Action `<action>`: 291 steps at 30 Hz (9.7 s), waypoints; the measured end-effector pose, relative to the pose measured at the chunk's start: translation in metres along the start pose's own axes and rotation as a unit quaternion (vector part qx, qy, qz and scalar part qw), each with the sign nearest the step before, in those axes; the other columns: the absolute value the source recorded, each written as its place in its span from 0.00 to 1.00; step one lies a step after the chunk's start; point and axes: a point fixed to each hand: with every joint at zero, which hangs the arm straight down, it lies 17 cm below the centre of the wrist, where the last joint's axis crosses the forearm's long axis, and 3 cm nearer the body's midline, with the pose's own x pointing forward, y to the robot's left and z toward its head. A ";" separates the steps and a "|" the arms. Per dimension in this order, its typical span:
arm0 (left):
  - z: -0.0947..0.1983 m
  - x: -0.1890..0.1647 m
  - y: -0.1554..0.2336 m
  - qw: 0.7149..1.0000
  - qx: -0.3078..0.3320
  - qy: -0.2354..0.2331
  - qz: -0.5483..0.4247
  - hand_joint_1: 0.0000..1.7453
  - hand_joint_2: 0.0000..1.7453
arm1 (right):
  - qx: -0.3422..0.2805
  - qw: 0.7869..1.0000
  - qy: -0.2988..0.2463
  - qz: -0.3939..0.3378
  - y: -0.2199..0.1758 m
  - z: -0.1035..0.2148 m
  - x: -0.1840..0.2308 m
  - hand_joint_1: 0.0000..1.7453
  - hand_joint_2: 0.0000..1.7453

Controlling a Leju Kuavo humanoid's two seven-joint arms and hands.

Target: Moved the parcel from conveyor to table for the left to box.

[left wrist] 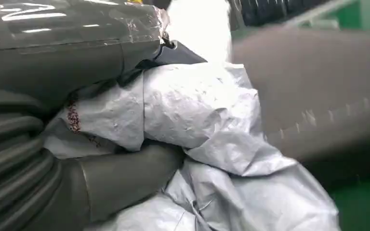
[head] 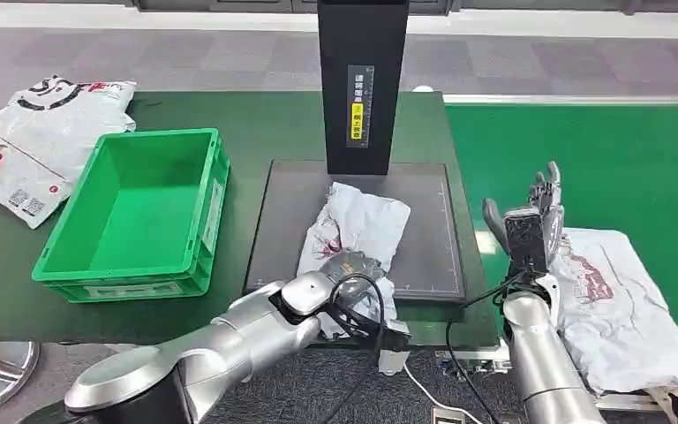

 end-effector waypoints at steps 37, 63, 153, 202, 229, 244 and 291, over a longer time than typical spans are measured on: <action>0.144 -0.317 0.302 0.826 0.379 0.381 -0.172 1.00 1.00 | 0.045 0.996 0.071 0.001 0.029 0.009 -0.032 0.00 1.00; 0.211 -0.450 0.132 0.831 0.064 0.552 -0.019 0.00 1.00 | 0.076 0.992 0.101 0.005 0.023 0.044 -0.054 0.00 1.00; 0.016 -0.048 0.082 0.696 0.187 -0.050 0.691 0.00 1.00 | 0.016 0.944 0.145 0.295 -0.029 0.064 -0.115 0.00 1.00; 0.037 -0.107 0.076 0.689 0.256 -0.015 0.678 0.00 1.00 | 0.293 0.858 0.345 0.244 0.038 0.128 -0.196 1.00 1.00; 0.041 -0.121 0.074 0.682 0.281 0.009 0.675 0.00 1.00 | -0.080 0.989 0.054 0.116 -0.102 -0.035 -0.013 1.00 1.00; 0.037 -0.116 0.092 0.663 0.306 0.008 0.684 0.00 1.00 | 0.224 0.970 0.079 0.049 0.114 -0.004 0.003 1.00 1.00; 0.038 -0.112 0.108 0.655 0.350 0.020 0.670 0.00 1.00 | 0.341 0.936 0.087 0.029 0.224 0.053 0.023 0.00 1.00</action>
